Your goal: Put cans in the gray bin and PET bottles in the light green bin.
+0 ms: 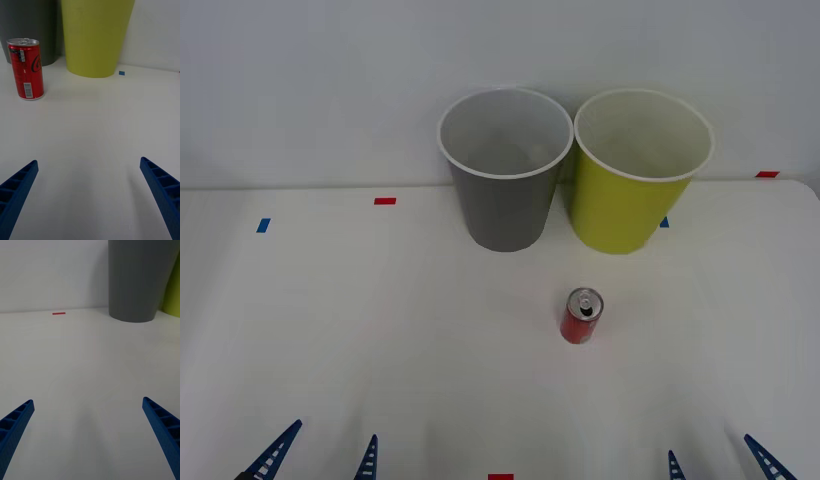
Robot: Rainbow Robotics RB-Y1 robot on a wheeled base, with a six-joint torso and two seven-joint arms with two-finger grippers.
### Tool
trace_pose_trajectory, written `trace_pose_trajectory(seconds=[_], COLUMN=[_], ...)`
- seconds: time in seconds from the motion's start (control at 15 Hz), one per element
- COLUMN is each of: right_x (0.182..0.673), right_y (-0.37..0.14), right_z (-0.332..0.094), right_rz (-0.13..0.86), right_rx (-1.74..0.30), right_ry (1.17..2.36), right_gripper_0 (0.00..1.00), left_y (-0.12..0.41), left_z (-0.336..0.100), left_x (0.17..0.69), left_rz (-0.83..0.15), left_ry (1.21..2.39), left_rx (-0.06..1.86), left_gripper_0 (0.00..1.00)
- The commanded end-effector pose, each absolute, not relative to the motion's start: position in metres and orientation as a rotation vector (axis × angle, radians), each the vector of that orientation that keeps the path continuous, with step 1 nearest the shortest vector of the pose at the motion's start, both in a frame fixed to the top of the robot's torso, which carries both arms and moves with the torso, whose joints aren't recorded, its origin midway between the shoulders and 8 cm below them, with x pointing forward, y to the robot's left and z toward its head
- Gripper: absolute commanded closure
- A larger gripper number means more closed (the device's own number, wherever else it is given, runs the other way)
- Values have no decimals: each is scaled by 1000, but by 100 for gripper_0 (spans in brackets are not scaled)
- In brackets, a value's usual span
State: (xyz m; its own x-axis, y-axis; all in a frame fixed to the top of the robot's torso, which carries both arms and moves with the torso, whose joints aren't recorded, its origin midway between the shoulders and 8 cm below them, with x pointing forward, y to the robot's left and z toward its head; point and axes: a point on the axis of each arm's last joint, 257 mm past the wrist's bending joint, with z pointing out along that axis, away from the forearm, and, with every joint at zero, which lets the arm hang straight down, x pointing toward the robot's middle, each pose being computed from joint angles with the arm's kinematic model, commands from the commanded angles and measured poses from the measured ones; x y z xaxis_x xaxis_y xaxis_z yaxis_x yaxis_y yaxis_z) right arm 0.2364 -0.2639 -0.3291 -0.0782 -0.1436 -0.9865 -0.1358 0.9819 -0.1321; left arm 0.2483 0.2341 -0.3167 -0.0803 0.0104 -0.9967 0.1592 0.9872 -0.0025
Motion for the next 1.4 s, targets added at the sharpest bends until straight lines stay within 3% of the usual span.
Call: trace_pose_trajectory(seconds=[0.07,0.4,0.47,0.6,0.93,1.4], right_x=[236,236,232,229,230,275], right_y=[-264,-264,-266,-258,-208,-162], right_z=[-329,-329,-349,-337,-318,-292], right_rz=[-6,-6,-13,-1,148,263], right_rx=[-214,-214,-204,-210,-273,-298], right_ry=[1653,1653,1700,1644,1552,1441], right_gripper_0=[6,6,5,0,0,0], left_y=[234,234,234,234,234,234], left_z=[-317,-317,-317,-317,-317,-317], left_x=[248,248,248,248,248,248], left_rz=[-124,-124,-124,-124,-124,-124], left_ry=[1648,1648,1648,1648,1648,1648], left_rx=[130,130,130,130,130,130], left_gripper_0=[0,0,0,0,0,0])
